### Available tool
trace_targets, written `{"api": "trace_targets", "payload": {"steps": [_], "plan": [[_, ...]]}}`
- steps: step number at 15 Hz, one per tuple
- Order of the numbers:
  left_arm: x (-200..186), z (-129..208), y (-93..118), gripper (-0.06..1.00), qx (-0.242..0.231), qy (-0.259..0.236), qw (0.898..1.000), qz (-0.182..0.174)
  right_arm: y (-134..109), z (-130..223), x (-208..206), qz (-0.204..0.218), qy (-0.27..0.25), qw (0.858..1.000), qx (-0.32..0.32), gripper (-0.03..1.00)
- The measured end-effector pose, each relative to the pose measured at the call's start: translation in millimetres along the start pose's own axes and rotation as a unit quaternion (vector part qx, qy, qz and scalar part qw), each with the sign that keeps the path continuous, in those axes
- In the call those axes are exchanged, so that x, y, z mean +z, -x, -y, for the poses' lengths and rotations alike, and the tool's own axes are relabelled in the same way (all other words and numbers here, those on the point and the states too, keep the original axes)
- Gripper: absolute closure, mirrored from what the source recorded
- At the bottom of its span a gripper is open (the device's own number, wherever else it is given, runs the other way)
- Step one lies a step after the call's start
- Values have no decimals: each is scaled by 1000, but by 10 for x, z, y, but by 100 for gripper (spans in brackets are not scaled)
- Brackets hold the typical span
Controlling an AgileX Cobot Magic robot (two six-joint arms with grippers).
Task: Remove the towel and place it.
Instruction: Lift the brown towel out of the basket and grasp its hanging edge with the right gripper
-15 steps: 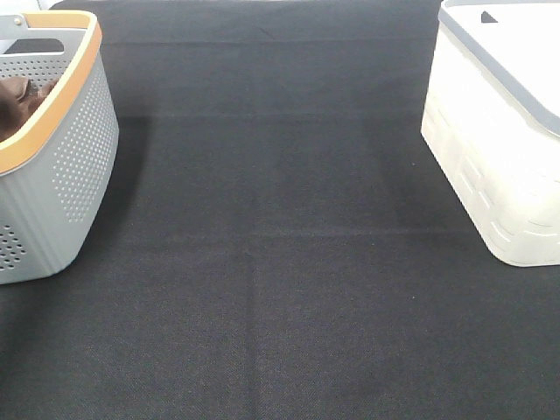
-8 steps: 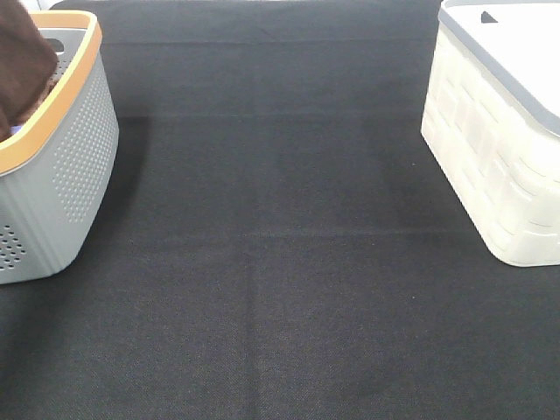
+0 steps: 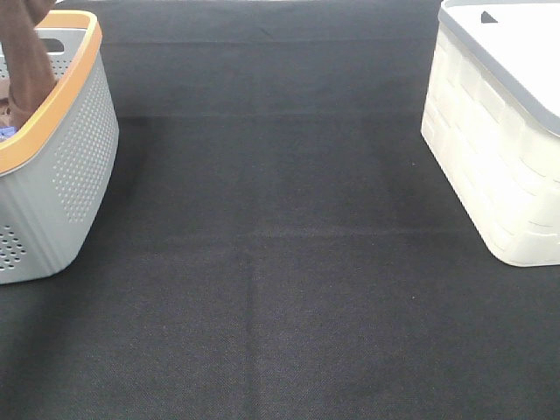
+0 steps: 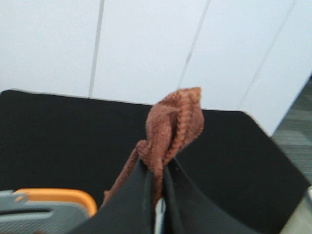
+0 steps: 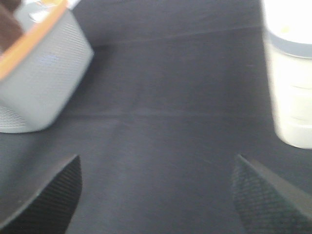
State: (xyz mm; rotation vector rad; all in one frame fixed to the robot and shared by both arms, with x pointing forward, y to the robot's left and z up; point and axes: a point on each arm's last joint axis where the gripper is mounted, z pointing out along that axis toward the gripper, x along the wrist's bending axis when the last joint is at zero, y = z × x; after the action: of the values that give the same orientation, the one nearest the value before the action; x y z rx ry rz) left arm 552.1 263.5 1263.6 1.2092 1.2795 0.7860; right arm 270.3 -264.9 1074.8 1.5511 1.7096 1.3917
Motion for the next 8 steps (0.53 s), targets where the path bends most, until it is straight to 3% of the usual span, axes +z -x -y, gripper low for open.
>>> {"api": "trace_targets", "payload": {"steps": [5, 8], "plan": [[-4, 32, 664, 92, 8, 58, 993, 102, -76, -257, 398, -113, -27, 993, -11, 20], [5, 165, 1054, 92, 18, 57, 985, 160, -166, -505, 554, -166, -38, 983, -70, 20]]}}
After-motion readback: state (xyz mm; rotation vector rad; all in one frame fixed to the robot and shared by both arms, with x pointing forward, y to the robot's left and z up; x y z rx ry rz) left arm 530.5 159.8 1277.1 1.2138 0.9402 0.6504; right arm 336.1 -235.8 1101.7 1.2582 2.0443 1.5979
